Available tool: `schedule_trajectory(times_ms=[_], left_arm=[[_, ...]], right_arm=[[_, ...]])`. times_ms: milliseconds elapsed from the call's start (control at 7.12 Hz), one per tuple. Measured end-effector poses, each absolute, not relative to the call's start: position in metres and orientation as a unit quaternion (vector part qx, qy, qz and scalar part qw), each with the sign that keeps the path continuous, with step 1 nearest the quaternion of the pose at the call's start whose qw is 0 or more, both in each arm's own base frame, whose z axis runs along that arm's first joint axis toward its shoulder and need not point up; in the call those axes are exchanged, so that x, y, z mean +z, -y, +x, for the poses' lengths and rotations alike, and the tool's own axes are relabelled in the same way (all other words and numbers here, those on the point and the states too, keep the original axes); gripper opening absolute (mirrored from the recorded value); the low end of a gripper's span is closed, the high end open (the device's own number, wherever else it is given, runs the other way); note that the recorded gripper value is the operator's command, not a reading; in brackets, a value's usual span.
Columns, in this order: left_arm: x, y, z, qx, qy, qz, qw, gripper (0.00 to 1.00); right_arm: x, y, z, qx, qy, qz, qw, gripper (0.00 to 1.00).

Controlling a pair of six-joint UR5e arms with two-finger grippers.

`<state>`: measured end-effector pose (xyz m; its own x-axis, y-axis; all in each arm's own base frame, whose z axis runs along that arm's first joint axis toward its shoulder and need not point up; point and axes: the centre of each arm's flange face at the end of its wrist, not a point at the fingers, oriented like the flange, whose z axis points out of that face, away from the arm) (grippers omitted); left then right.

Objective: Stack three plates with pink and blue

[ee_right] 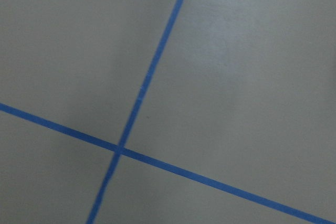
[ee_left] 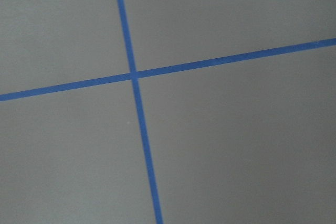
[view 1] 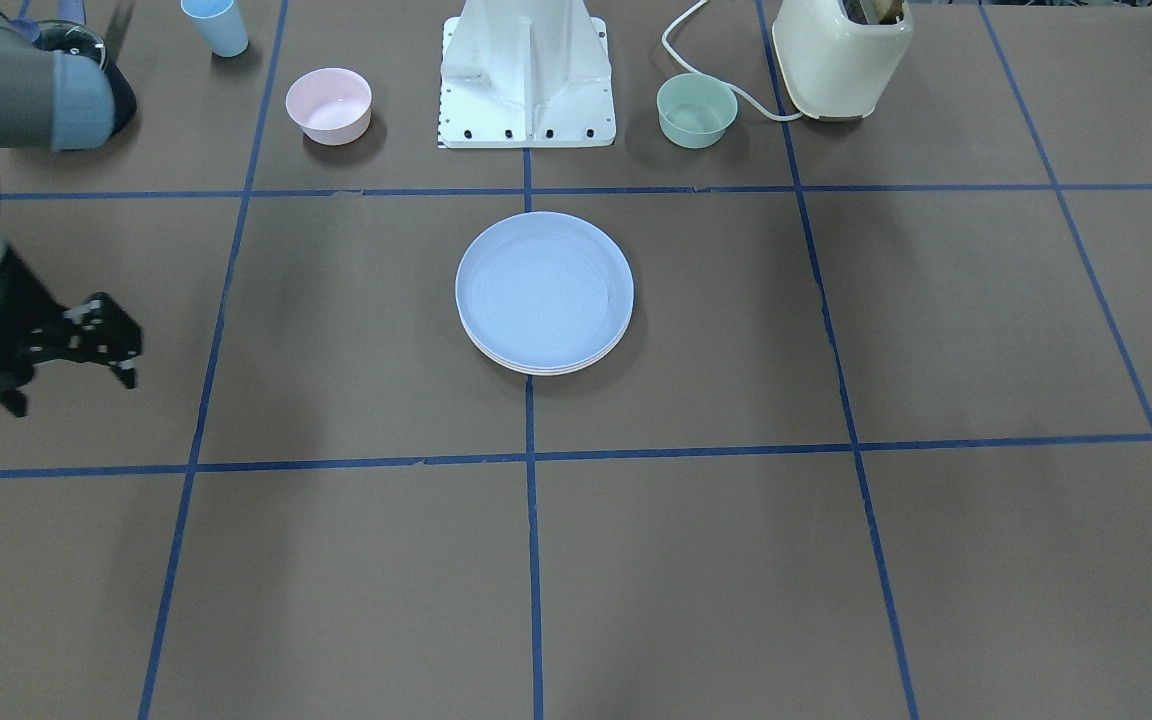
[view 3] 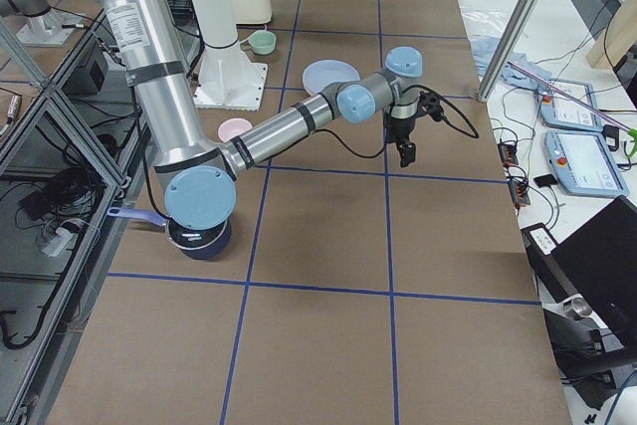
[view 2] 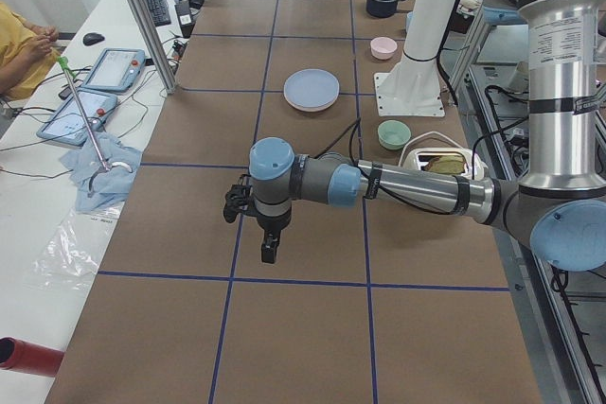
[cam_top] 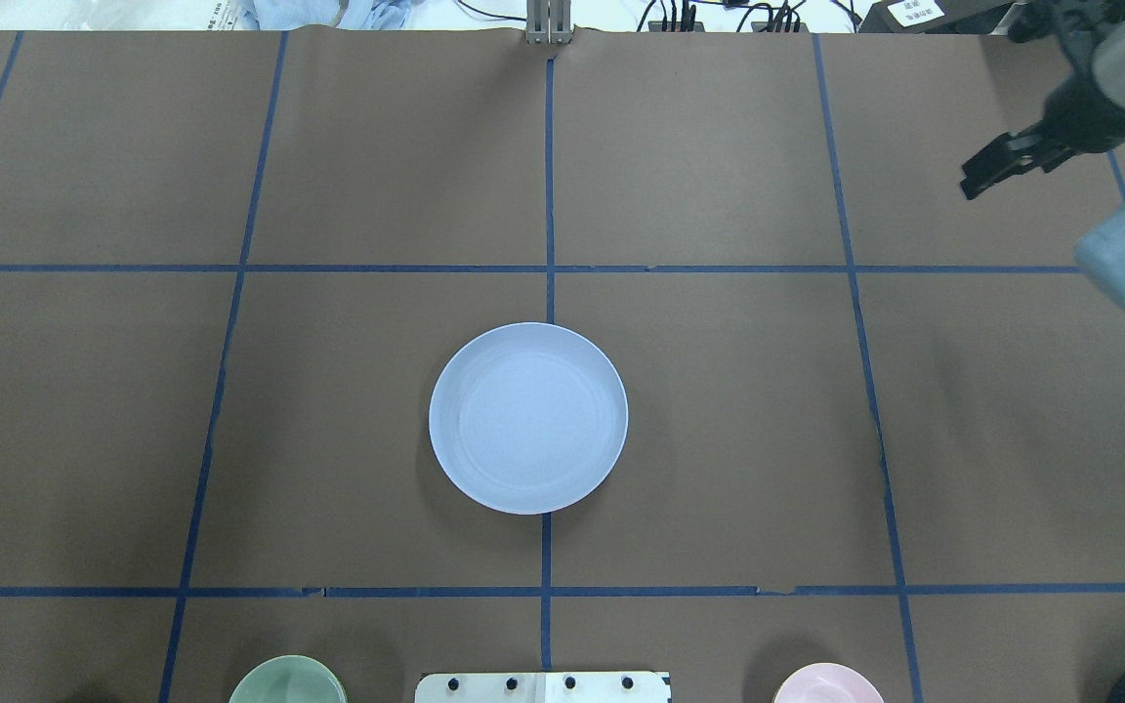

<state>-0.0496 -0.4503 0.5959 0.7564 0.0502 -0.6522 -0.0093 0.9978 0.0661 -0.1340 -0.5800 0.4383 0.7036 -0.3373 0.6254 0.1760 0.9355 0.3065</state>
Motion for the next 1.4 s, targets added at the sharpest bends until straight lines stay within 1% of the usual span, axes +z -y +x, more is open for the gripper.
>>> schedule_trajectory(times_ms=[140, 281, 421, 561, 842, 1404], left_arm=[[0.6, 0.446, -0.062, -0.001, -0.348, 0.014, 0.937, 1.0], [0.599, 0.445, -0.066, -0.008, -0.348, 0.009, 0.937, 1.0], [0.595, 0.446, -0.067, -0.008, -0.349, 0.012, 0.937, 1.0], [0.594, 0.447, -0.067, -0.006, -0.351, 0.015, 0.936, 1.0], [0.603, 0.448, -0.067, 0.008, -0.351, 0.043, 0.935, 1.0], [0.628, 0.44, -0.065, 0.021, -0.351, 0.073, 0.933, 1.0]], right_arm=[[0.492, 0.571, -0.086, -0.144, 0.367, 0.092, 0.914, 1.0], [0.546, 0.547, -0.051, -0.15, 0.365, 0.074, 0.916, 1.0], [0.585, 0.523, -0.023, -0.163, 0.357, 0.066, 0.918, 1.0], [0.61, 0.502, 0.0, -0.172, 0.35, 0.063, 0.919, 1.0], [0.633, 0.476, 0.032, -0.162, 0.352, 0.062, 0.92, 1.0], [0.653, 0.452, 0.047, -0.143, 0.35, 0.047, 0.924, 1.0]])
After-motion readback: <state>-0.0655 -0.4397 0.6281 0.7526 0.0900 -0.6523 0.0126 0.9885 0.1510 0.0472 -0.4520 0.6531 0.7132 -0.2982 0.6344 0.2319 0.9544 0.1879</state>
